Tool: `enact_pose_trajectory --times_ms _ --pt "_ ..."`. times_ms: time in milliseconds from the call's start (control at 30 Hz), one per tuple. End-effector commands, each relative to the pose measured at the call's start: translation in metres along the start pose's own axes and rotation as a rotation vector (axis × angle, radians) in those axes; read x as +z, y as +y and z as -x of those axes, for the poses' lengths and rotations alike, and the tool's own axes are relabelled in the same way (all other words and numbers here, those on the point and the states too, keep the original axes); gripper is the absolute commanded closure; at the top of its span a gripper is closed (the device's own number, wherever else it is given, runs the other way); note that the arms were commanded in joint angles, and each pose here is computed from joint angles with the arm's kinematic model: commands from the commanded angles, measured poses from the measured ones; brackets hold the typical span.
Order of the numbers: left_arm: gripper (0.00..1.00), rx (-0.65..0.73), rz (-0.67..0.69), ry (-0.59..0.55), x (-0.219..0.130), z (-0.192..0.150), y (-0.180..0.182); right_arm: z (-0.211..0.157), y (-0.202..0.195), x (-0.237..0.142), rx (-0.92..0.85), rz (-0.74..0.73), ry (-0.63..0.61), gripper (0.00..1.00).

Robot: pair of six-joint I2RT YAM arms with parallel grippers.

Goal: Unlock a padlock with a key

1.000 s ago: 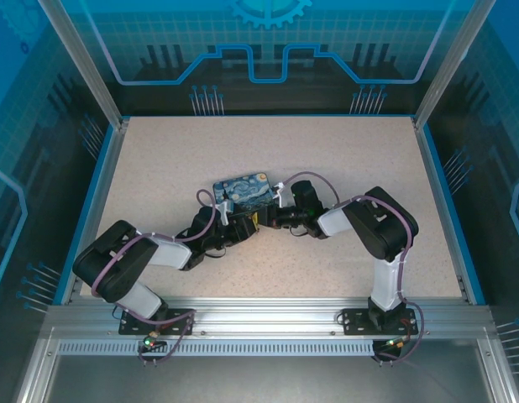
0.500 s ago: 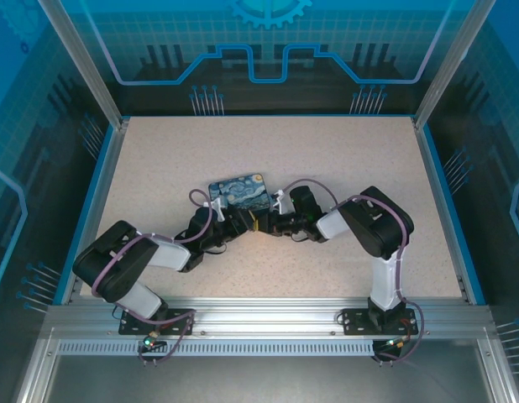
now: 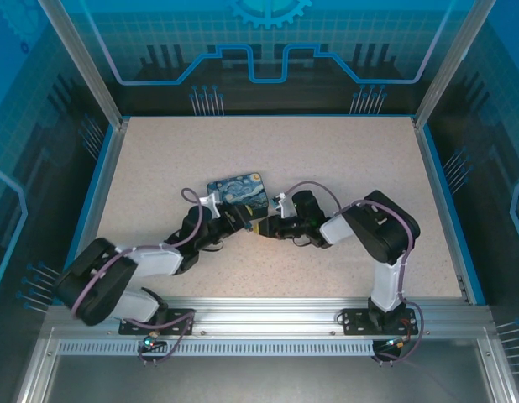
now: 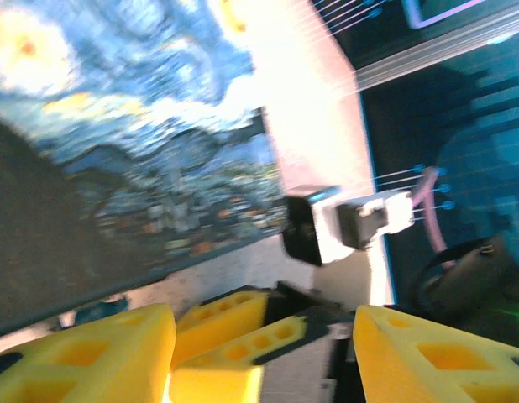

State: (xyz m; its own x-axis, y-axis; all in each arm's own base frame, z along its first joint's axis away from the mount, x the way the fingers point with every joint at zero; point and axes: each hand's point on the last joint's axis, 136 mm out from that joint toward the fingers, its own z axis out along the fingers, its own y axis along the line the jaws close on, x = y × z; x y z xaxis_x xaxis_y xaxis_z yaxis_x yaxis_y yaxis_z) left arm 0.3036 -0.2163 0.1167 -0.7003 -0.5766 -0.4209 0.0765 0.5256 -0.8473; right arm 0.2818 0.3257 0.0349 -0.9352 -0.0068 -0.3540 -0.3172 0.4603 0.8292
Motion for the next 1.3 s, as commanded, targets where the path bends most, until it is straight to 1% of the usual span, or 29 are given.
enact_pose_trajectory --times_ms 0,100,167,300,433,533,633,733,833,1000,1267 --pt "0.37 0.063 0.032 -0.004 -0.015 0.005 -0.007 -0.001 0.002 -0.005 -0.09 -0.033 -0.038 0.65" --pt "0.31 0.07 0.063 -0.013 -0.031 0.014 -0.013 0.0 0.004 -0.005 -0.138 -0.039 -0.051 0.59" --pt "0.3 0.059 0.082 -0.008 -0.041 0.021 -0.013 0.002 0.007 -0.003 -0.169 -0.034 -0.061 0.56" --pt "0.25 0.035 0.117 -0.004 -0.055 0.034 -0.007 0.007 0.009 0.001 -0.211 -0.044 -0.074 0.5" --pt "0.22 0.034 0.143 0.003 -0.059 0.05 0.0 0.011 0.009 0.005 -0.234 -0.077 -0.07 0.49" --pt "0.21 0.011 0.194 -0.003 -0.06 0.059 0.014 0.011 0.006 0.007 -0.247 -0.107 -0.07 0.48" --pt "0.19 -0.012 0.234 -0.008 -0.059 0.063 0.03 0.012 0.004 0.01 -0.262 -0.133 -0.071 0.46" --pt "0.19 -0.029 0.245 0.014 -0.052 0.059 0.04 0.011 0.0 0.014 -0.27 -0.156 -0.062 0.44" --pt "0.19 -0.04 0.226 0.04 -0.043 0.055 0.043 0.012 -0.002 0.018 -0.273 -0.161 -0.056 0.42" --pt "0.19 -0.047 0.224 0.042 -0.036 0.053 0.049 0.013 -0.002 0.022 -0.283 -0.167 -0.045 0.41" --pt "0.19 -0.066 0.212 0.066 -0.025 0.047 0.054 0.008 0.006 0.031 -0.29 -0.124 0.002 0.4"
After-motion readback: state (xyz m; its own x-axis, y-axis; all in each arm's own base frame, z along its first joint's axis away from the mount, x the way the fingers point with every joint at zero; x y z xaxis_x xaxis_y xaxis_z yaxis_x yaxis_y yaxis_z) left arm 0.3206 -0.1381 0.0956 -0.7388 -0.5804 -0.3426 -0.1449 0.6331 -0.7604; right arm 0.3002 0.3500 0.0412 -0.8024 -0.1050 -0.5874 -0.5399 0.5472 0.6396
